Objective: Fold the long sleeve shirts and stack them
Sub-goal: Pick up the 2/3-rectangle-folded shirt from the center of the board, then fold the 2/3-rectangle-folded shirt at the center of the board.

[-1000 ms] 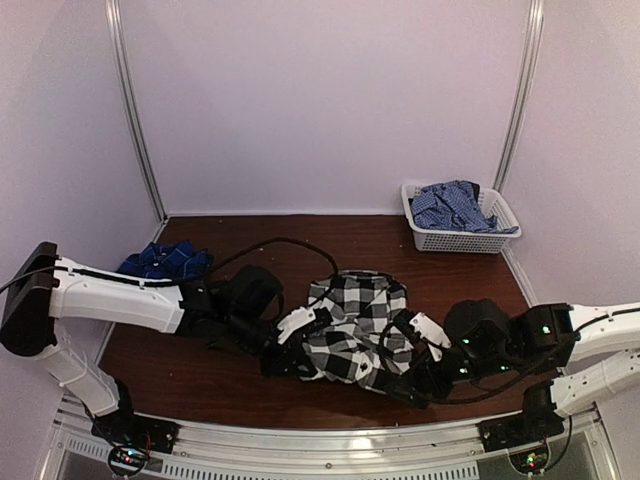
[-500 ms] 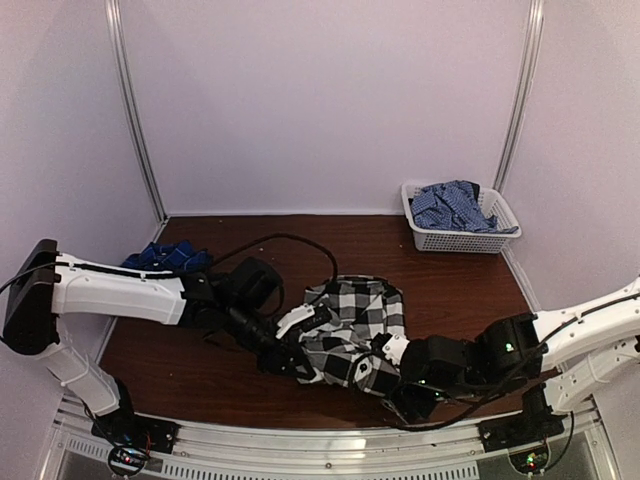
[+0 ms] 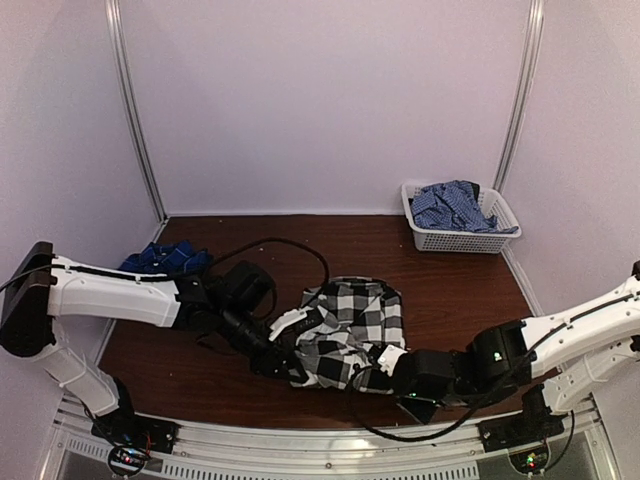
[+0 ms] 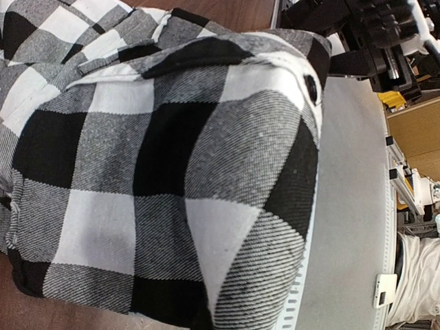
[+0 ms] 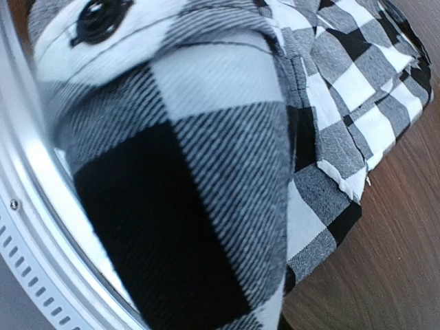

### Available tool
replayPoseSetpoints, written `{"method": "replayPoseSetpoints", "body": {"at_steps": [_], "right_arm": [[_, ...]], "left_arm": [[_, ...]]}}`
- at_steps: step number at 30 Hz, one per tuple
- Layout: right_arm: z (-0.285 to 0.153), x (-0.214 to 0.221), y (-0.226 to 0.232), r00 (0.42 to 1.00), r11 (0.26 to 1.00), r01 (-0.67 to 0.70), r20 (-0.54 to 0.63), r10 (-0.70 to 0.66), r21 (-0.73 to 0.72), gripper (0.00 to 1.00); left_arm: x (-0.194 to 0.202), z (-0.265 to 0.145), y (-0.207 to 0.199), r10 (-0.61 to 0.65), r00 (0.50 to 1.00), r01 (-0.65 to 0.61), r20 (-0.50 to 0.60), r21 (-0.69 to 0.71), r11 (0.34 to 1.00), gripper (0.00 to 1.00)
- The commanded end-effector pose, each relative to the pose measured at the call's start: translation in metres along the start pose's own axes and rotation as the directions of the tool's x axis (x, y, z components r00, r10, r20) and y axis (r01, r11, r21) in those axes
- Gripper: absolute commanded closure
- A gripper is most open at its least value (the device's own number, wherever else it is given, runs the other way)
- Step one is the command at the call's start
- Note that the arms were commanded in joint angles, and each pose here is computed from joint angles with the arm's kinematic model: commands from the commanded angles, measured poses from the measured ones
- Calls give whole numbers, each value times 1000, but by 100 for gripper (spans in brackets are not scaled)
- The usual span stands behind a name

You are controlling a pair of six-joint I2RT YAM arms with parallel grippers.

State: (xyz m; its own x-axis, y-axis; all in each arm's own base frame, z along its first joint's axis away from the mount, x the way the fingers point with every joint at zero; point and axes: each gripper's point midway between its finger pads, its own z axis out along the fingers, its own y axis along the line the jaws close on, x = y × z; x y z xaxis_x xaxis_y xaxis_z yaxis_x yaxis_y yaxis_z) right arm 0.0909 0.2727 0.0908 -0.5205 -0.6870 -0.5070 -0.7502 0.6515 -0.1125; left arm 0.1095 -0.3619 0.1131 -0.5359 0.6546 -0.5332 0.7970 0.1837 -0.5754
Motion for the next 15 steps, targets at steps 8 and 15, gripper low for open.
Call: {"method": "replayPoseSetpoints", "body": {"at_steps": [8,15], "right_arm": [[-24,7,61,1000,941,10,-15,-16,-338,100],[-48,-5,76,998,872,-24,44,52,-488,100]], "left_arm": [[56,6,-36,-81,991,84,-111,26,996,100],[54,-1,-59,-82,992,97,-98,156,983,100]]}}
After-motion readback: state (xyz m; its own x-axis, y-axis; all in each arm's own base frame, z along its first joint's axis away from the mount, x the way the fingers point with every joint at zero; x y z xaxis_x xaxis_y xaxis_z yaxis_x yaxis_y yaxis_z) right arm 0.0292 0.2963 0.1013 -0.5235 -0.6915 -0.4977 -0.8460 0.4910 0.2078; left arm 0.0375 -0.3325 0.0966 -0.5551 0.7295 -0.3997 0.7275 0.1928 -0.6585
